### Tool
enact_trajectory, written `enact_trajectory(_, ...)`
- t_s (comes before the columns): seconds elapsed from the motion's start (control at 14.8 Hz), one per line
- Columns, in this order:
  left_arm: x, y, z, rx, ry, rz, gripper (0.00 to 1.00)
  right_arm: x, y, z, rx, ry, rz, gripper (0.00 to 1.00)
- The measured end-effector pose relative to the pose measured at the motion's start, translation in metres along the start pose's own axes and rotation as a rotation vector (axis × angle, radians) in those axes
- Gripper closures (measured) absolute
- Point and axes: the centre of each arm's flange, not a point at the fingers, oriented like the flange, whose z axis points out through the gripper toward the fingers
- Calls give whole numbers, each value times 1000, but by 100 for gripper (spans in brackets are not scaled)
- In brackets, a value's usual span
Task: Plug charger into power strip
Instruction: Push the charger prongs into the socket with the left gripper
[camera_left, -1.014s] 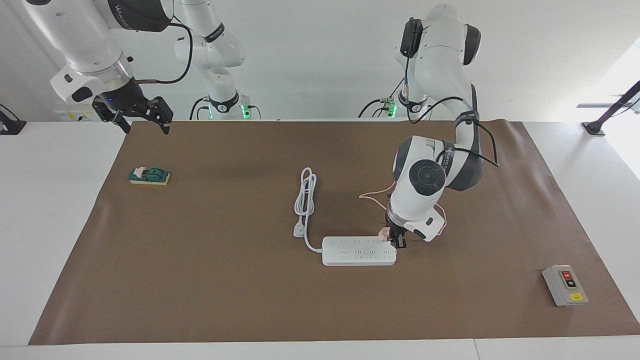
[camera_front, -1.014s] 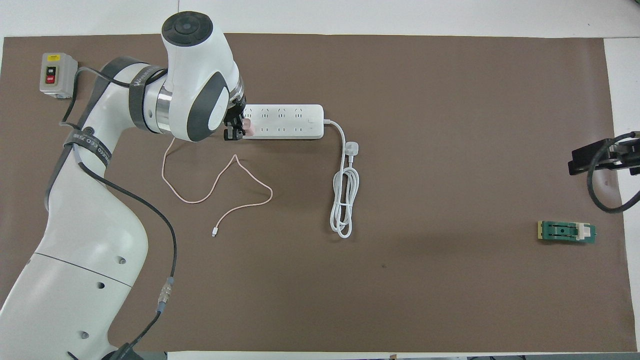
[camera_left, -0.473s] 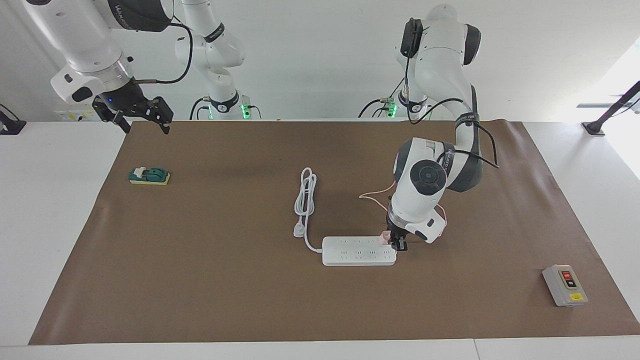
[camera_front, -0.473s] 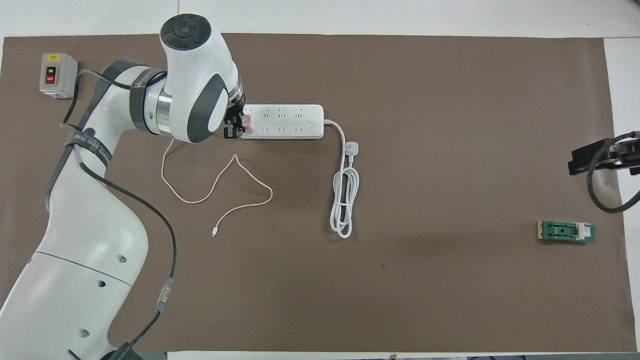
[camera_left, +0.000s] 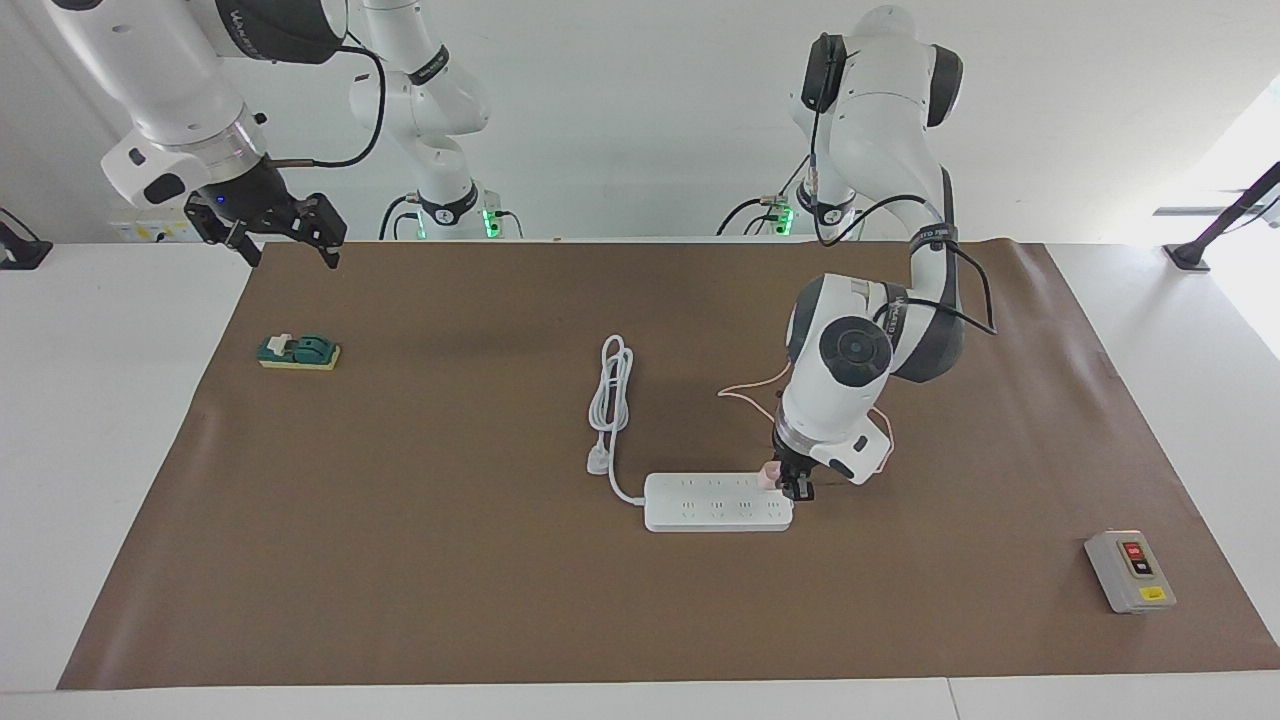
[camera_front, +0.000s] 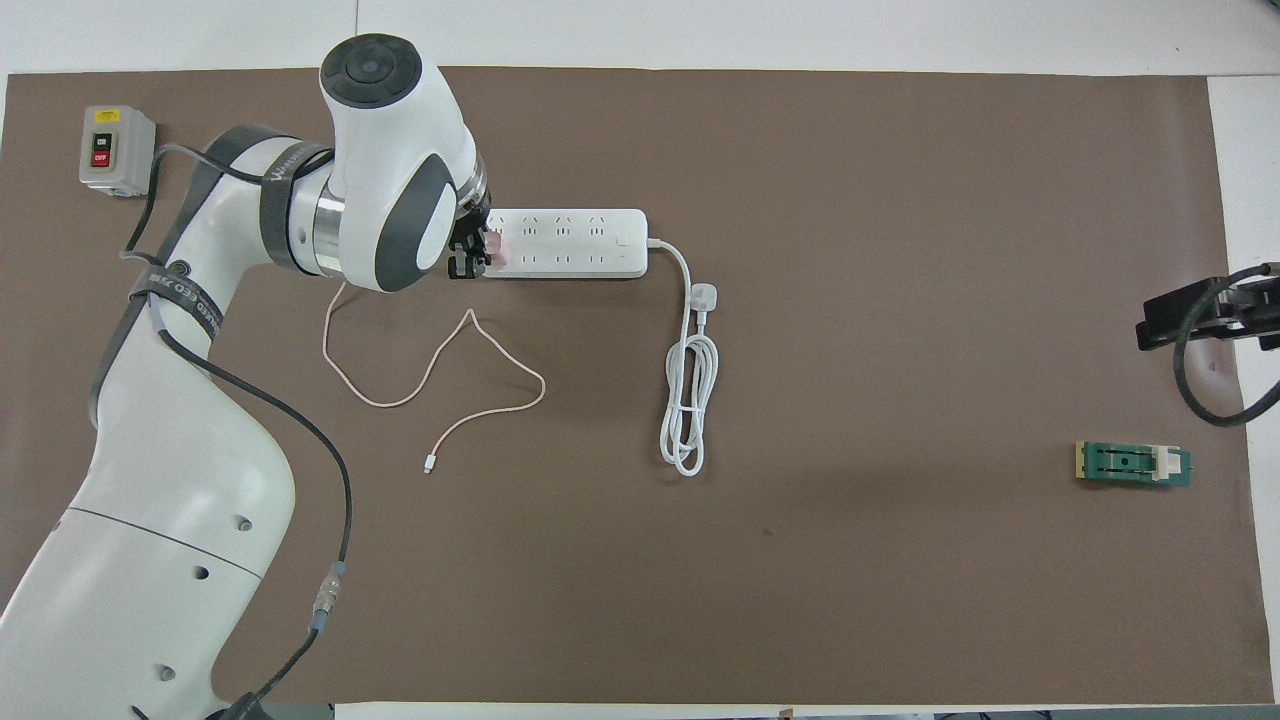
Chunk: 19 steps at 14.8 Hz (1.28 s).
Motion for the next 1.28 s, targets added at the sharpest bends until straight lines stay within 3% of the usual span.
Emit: enact_trajectory(1.28,-11,-18,2,-87,53,5,69,0,4,0,1,0,7,0)
